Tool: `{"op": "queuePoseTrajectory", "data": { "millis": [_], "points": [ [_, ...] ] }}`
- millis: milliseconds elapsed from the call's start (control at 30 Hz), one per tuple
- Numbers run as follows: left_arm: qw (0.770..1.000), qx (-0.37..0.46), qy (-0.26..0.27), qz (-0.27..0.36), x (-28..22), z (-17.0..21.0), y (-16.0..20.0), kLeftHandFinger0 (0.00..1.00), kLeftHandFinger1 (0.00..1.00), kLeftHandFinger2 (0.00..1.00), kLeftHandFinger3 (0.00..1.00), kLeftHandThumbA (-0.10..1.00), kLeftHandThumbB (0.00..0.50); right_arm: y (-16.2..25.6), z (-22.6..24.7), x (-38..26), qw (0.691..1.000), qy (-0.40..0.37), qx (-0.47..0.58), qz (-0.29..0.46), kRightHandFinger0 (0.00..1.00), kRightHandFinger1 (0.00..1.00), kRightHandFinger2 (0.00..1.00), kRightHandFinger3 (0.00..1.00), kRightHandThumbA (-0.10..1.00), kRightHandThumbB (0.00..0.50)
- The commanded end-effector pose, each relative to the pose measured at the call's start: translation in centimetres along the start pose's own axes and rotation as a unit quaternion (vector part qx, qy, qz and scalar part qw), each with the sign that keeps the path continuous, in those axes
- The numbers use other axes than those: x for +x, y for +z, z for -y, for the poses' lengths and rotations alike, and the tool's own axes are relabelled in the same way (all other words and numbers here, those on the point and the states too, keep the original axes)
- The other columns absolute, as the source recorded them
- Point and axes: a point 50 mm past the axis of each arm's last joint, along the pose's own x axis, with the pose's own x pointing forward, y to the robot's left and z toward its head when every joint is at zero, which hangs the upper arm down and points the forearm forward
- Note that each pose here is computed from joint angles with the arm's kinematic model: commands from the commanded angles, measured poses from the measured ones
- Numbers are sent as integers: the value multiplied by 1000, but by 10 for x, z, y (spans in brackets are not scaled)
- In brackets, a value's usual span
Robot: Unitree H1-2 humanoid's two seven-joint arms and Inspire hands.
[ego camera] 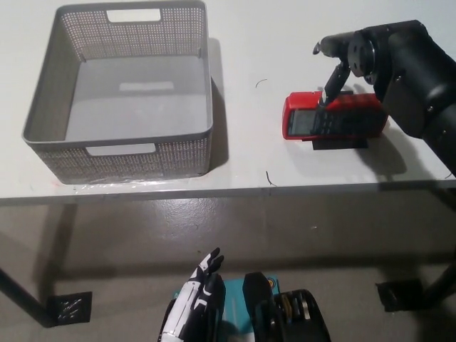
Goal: Use the right hand to pick up a multimeter on the right side and put it into a container on the left side
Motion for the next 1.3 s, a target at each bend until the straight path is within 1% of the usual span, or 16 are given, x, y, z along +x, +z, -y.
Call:
{"op": "queuePoseTrajectory", "data": {
  "millis": [0, 333, 600, 800, 867, 900, 933, 967, 1000, 1033, 1067, 1100, 1133, 1167, 1233, 1267],
  "points": [
    [1000, -3, -6, 30, -1, 2, 8, 1000, 1000, 1000, 1000, 1000, 431, -3, 28, -12, 1000, -14, -8, -9, 1000, 1000, 1000, 1000, 1000, 500],
    [999, -4, -6, 31, 0, 2, 8, 1000, 1000, 1000, 1000, 1000, 442, -13, -1, 10, 999, 22, 1, -39, 1000, 1000, 1000, 1000, 1000, 500],
    [999, -5, -11, 33, -1, 5, 9, 1000, 1000, 1000, 1000, 1000, 448, -23, -60, 36, 995, 80, -7, -58, 1000, 1000, 1000, 1000, 1000, 500],
    [999, -2, -11, 39, 4, 1, 12, 1000, 1000, 1000, 1000, 1000, 449, -24, -94, 44, 990, 112, 74, -44, 1000, 1000, 1000, 1000, 1000, 492],
    [999, -3, -13, 39, 5, 2, 12, 1000, 1000, 1000, 1000, 1000, 454, -25, -106, 48, 993, 81, 86, -28, 1000, 1000, 1000, 1000, 1000, 483],
    [999, -5, -15, 39, 5, 3, 12, 1000, 1000, 1000, 1000, 1000, 457, -26, -114, 51, 995, 40, 91, -12, 1000, 1000, 1000, 1000, 929, 466],
    [999, -7, -15, 38, 5, 4, 12, 1000, 1000, 1000, 1000, 1000, 460, -26, -119, 52, 994, 14, 112, -1, 879, 952, 1000, 1000, 682, 433],
    [999, -8, -16, 38, 4, 4, 12, 1000, 1000, 1000, 1000, 1000, 460, -26, -121, 52, 993, 4, 121, 3, 832, 903, 1000, 1000, 655, 437],
    [999, -8, -18, 40, 5, 3, 12, 1000, 1000, 1000, 1000, 1000, 462, -26, -127, 53, 990, -37, 139, 14, 718, 813, 920, 1000, 310, 356],
    [999, -6, -18, 40, 6, 3, 13, 1000, 1000, 1000, 1000, 1000, 462, -25, -130, 54, 991, -68, 117, 20, 211, 316, 457, 590, -19, 303],
    [999, -5, -18, 41, 7, 3, 13, 1000, 1000, 1000, 1000, 1000, 469, -24, -133, 54, 988, -91, 121, 24, 42, 63, 216, 394, -84, 266],
    [999, -6, -19, 42, 8, 3, 14, 1000, 1000, 1000, 1000, 1000, 468, -22, -135, 54, 984, -101, 144, 30, 2, 12, 221, 367, -99, 177],
    [999, -5, -19, 43, 8, 2, 14, 1000, 1000, 1000, 1000, 1000, 462, -22, -135, 54, 983, -103, 152, 32, 0, 34, 361, 430, -100, 152],
    [999, -5, -20, 43, 9, 2, 14, 1000, 1000, 1000, 1000, 1000, 460, -22, -134, 54, 979, -106, 168, 37, 0, 83, 505, 536, -100, 146],
    [999, -6, -20, 44, 10, 2, 14, 1000, 1000, 1000, 1000, 1000, 463, -24, -132, 53, 973, -111, 195, 43, 0, 140, 582, 645, -100, 153],
    [999, -4, -21, 44, 10, 2, 15, 1000, 1000, 1000, 1000, 1000, 461, -27, -130, 53, 969, -116, 212, 44, 0, 217, 727, 757, -100, 153]
  ]
}}
